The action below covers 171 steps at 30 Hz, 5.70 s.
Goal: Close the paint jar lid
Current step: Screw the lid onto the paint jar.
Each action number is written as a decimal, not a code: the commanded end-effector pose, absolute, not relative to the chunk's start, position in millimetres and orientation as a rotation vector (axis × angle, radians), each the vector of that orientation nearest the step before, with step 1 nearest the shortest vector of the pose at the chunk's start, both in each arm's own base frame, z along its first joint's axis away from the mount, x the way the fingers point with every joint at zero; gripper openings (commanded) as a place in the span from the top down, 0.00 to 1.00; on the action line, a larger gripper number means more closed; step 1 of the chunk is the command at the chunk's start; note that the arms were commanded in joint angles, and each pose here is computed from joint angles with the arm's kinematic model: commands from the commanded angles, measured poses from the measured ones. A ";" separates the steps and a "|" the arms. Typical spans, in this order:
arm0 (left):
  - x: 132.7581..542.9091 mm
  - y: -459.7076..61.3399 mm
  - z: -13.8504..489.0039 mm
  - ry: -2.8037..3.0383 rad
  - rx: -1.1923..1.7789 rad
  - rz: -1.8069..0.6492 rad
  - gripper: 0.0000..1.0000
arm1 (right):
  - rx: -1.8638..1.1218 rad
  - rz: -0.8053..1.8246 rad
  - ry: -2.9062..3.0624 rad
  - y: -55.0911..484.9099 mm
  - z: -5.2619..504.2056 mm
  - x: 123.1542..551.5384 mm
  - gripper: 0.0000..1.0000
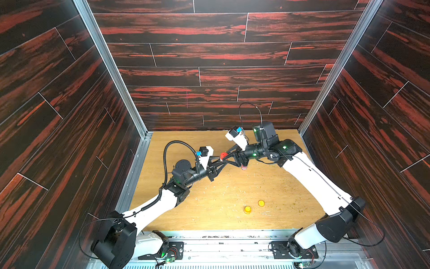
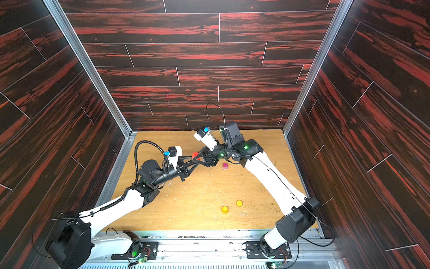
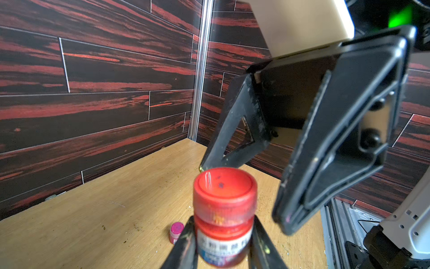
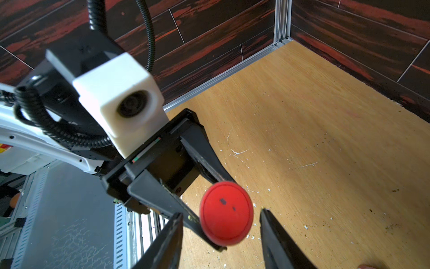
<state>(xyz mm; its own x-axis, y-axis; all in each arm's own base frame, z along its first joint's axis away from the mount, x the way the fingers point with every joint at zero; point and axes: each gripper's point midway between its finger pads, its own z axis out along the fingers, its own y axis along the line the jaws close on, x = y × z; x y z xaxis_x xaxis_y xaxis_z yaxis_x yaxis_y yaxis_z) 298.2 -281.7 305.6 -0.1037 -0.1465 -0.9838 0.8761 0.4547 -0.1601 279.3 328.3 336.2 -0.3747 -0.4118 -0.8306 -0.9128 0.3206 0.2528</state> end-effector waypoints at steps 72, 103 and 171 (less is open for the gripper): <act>309.3 -264.8 320.0 1.386 0.606 -0.911 0.82 | -1.134 1.058 1.932 311.6 355.9 278.1 0.33; 297.5 -275.6 320.0 1.386 0.677 -1.000 0.82 | -1.202 1.071 1.923 335.5 331.0 302.7 0.43; 294.3 -274.9 331.9 1.374 0.673 -1.007 0.83 | -1.237 0.957 1.921 331.0 361.4 270.6 0.36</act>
<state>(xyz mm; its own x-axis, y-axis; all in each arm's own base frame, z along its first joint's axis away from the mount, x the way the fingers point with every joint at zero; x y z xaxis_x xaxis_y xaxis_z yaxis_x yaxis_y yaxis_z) 305.5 -274.1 309.3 -0.1182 -0.1458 -0.9822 0.8451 0.5046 -0.1766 278.4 328.4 367.8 -0.3986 -0.4100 -0.8204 -0.8955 0.3670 0.2517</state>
